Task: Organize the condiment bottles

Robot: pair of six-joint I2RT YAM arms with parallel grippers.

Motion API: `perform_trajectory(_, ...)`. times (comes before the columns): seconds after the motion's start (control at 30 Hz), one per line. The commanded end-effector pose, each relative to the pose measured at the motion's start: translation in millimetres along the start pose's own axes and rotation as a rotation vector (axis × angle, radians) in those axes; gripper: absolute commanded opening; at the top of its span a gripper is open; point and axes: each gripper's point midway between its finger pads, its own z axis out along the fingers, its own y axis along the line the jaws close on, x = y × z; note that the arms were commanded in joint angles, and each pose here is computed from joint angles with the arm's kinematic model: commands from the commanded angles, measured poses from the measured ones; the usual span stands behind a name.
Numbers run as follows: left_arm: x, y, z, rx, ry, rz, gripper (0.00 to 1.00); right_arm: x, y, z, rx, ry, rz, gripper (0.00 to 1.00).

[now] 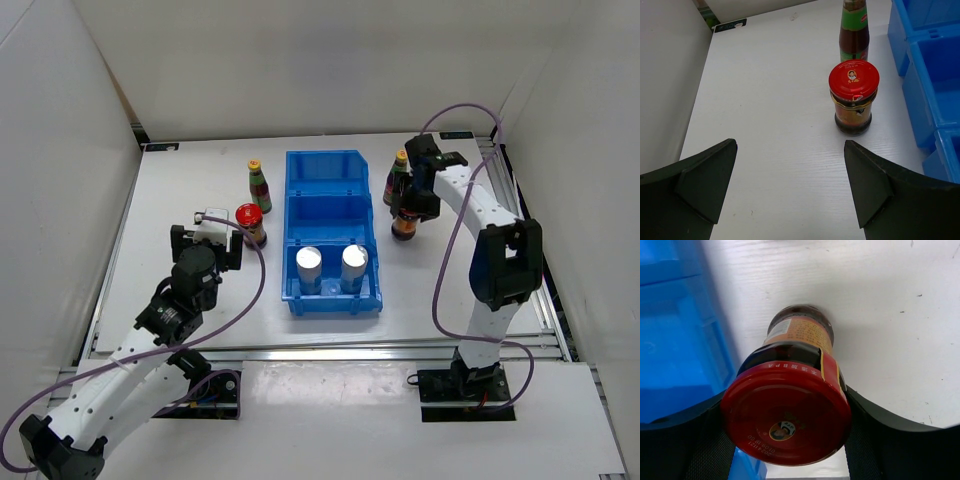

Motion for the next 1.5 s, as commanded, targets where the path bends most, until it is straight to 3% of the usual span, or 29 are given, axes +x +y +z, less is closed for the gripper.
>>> perform_trajectory(0.0,-1.1,0.8,0.9,-0.006,-0.009,-0.010,0.99,-54.8,23.6,-74.5,-0.077,-0.241,-0.009,0.00)
perform_trajectory(0.4,-6.6,1.5,-1.4,0.001,-0.031,-0.027,0.99,-66.6,101.3,-132.7,-0.236,-0.370,-0.126,0.00)
perform_trajectory(0.5,-6.6,1.5,-1.4,0.001,-0.031,-0.027,0.99,-63.8,122.1,-129.9,-0.288,-0.362,-0.156,0.00)
perform_trajectory(0.73,-8.1,3.9,-2.7,-0.009,-0.038,-0.042,0.99,-39.4,154.8,-103.3,-0.300,-0.286,-0.227,0.00)
perform_trajectory(1.23,-8.1,3.9,-2.7,-0.009,-0.038,-0.042,0.99,-18.4,157.6,-37.2,-0.225,-0.148,-0.253,0.02)
perform_trajectory(1.37,-8.1,3.9,-2.7,-0.009,-0.038,-0.042,0.99,-14.3,160.8,-32.7,-0.240,-0.127,-0.257,0.19)
perform_trajectory(1.47,-8.1,3.9,-2.7,-0.009,-0.038,-0.042,0.99,-11.8,159.5,-30.3,-0.236,-0.119,-0.258,0.49)
